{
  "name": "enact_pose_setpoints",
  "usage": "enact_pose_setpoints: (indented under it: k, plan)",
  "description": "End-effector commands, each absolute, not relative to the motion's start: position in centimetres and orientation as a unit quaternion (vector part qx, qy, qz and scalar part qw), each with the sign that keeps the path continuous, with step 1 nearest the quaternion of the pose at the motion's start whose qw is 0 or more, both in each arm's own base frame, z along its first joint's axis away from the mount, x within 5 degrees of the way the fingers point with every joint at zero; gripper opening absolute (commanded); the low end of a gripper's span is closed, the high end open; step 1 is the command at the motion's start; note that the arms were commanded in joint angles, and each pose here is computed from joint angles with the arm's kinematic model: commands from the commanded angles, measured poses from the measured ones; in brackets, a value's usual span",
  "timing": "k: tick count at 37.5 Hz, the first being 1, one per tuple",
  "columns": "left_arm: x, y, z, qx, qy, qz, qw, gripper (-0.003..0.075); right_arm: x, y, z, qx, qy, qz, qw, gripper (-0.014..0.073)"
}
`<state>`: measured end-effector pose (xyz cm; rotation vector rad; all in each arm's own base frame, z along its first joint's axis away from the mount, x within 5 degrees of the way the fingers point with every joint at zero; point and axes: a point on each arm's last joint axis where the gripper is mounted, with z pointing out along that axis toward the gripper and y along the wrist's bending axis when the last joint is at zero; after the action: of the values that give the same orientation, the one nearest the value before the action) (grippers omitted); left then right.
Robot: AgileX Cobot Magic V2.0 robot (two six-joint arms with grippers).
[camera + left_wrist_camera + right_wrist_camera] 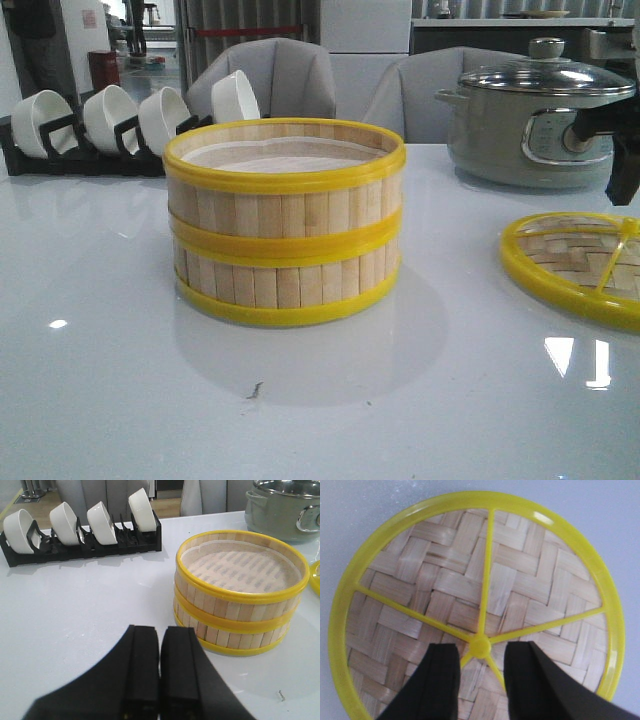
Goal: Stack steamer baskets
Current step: 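Lower the right gripper onto the center hub of the woven lid and grasp, then lift the lid with the right gripper and carry it over the stack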
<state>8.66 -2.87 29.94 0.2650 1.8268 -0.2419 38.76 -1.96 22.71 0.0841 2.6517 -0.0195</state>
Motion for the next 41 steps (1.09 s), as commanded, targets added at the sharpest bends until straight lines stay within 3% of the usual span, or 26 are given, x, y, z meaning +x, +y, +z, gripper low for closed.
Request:
enact_pose_setpoints:
  k: [1, 9, 41]
  plan:
    - [8.8, -3.1, 31.5, 0.112, 0.755, -0.120, 0.635, 0.0087, 39.2, -2.3, 25.4, 0.027, 0.954, -0.016, 0.298, 0.0342]
    - [8.8, -3.1, 31.5, 0.112, 0.755, -0.120, 0.635, 0.0087, 39.7, -2.3, 23.8, 0.027, 0.959, -0.015, 0.280, 0.0342]
    - [8.8, -3.1, 31.5, 0.112, 0.755, -0.120, 0.635, 0.0087, 40.3, -2.1, 22.8, 0.033, 0.958, -0.005, 0.285, 0.0342]
